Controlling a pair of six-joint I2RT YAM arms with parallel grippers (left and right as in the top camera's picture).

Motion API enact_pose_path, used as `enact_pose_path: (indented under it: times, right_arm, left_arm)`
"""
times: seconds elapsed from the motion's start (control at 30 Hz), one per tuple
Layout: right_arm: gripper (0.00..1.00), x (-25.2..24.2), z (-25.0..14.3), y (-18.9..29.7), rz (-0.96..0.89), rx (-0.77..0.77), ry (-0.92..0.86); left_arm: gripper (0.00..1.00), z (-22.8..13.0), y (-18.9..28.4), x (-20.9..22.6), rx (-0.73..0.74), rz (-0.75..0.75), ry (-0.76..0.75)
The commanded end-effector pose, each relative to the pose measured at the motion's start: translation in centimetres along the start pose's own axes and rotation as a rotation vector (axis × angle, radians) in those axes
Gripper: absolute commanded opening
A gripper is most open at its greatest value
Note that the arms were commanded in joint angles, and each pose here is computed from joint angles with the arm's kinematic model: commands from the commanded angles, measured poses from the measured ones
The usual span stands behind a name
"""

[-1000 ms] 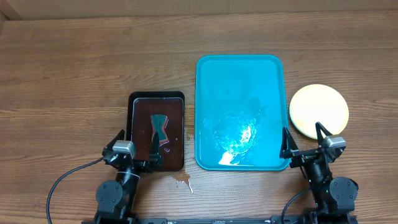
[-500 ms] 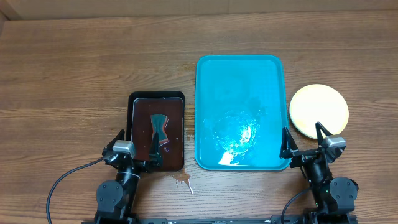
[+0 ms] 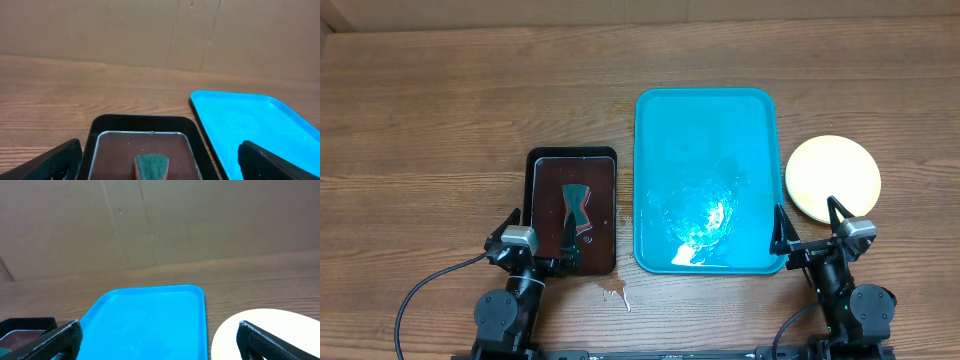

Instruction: Clean dirty plates on tray and stack at the side

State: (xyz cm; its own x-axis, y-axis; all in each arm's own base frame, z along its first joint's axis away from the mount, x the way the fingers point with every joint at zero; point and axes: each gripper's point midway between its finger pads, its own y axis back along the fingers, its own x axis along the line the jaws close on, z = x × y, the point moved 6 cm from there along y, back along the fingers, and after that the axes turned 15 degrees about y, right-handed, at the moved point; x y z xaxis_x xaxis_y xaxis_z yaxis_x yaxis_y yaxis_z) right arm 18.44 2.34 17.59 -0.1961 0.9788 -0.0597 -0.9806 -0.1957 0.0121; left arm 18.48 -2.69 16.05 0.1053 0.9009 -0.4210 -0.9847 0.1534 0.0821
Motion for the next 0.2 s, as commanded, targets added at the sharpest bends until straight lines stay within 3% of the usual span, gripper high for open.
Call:
enact_pose_path:
  times: [0.0,0.17]
  right_arm:
    - [1.00,0.02,-0.22,-0.02,-0.002,-0.002,0.001]
    - [1.00,0.02,-0.22,-0.02,-0.002,-0.002,0.001]
  left_arm:
    - [1.00,-0.01,0.03,0.07,-0.005,0.004,-0.019]
    - [1.00,-0.01,0.03,0.07,-0.005,0.004,-0.019]
